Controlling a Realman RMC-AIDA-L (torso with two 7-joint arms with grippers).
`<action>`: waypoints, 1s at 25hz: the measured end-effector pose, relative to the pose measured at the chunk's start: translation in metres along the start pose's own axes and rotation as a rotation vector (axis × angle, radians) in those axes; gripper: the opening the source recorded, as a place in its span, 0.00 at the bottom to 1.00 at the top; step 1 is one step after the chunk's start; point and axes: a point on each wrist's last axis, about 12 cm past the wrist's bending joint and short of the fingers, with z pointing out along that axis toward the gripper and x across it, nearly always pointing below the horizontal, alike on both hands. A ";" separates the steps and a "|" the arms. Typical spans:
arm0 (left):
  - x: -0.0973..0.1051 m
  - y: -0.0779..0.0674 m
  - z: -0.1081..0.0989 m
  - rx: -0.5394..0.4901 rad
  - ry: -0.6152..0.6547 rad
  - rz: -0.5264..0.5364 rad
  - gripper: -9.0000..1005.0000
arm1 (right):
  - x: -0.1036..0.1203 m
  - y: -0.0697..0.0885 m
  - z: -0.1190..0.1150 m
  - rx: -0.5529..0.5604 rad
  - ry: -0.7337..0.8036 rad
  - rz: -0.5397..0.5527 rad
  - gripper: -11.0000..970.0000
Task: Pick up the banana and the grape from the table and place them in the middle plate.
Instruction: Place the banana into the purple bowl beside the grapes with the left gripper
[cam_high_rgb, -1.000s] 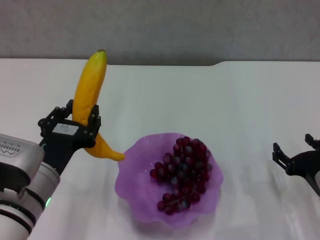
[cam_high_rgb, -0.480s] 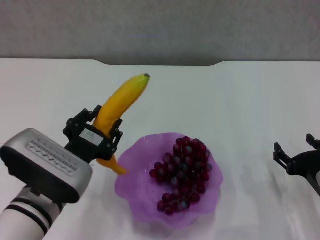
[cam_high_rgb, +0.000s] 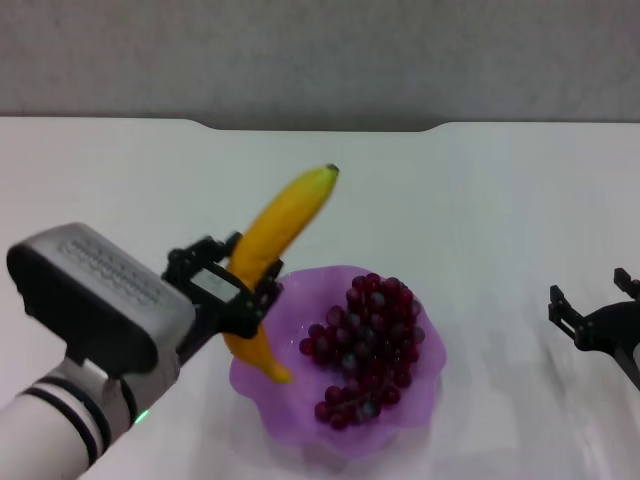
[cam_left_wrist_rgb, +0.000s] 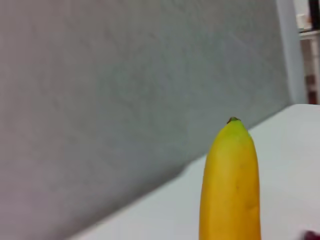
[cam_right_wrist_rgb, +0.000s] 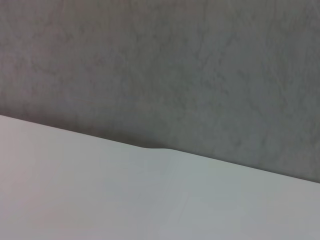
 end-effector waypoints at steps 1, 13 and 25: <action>-0.003 0.002 0.000 0.040 0.023 -0.039 0.50 | 0.000 0.000 0.000 0.000 0.000 0.000 0.92; -0.017 0.017 0.024 0.256 0.338 -0.379 0.50 | -0.001 0.002 0.001 -0.008 -0.004 -0.002 0.92; -0.012 0.022 0.053 0.141 0.559 -0.586 0.50 | -0.003 0.004 0.002 -0.016 -0.009 -0.006 0.92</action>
